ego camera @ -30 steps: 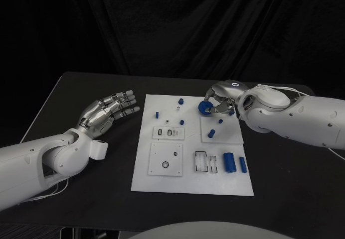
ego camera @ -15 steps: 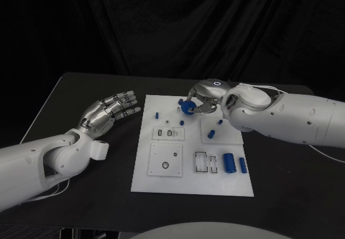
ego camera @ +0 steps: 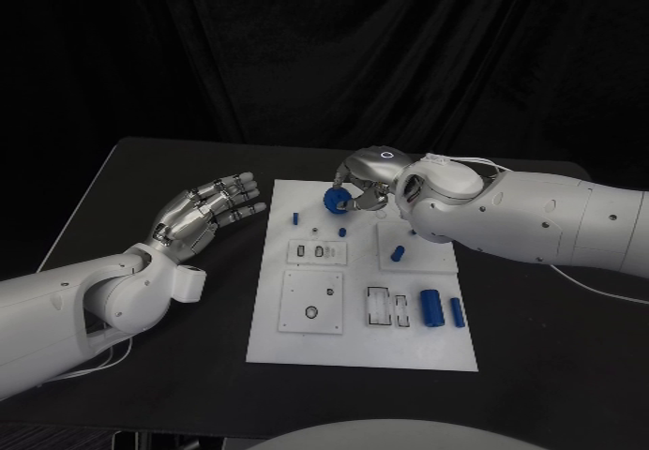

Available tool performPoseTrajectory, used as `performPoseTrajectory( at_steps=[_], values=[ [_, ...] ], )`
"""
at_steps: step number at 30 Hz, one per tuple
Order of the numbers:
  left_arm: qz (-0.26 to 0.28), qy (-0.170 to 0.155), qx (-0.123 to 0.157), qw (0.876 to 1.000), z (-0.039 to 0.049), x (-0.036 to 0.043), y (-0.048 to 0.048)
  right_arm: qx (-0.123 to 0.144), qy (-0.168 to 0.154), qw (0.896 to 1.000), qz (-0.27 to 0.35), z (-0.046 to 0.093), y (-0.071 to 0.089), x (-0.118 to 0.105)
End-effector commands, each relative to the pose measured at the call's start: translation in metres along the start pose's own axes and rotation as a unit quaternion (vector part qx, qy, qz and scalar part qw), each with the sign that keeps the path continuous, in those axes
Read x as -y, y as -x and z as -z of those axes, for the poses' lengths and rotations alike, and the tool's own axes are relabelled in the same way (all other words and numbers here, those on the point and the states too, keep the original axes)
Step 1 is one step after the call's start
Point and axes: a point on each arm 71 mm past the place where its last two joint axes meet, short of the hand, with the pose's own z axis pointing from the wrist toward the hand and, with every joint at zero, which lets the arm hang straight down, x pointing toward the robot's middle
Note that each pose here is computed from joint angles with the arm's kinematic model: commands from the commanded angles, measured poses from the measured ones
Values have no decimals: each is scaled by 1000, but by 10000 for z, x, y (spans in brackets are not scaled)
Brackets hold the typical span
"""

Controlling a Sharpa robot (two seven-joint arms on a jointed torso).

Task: Assemble the parts on the task board

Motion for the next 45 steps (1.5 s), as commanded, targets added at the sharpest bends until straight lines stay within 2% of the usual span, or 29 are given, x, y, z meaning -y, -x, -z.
performPoseTrajectory(
  at_steps=[1,7,14,34,45],
  values=[
    [7,-82,-5,997,1,109,-19,-11,-1,1000,4,-23,-21,10],
    [8,-82,-6,997,-10,103,-26,-31,-15,999,9,-72,-88,49],
    [7,-82,-6,997,-10,102,-23,-42,-23,999,10,-79,-131,70],
    [7,-81,-6,997,-10,96,-16,-31,-3,1000,1,-27,-147,3],
    [8,-81,-6,997,-7,96,-16,-28,-3,1000,0,-8,-150,16]
  ],
)
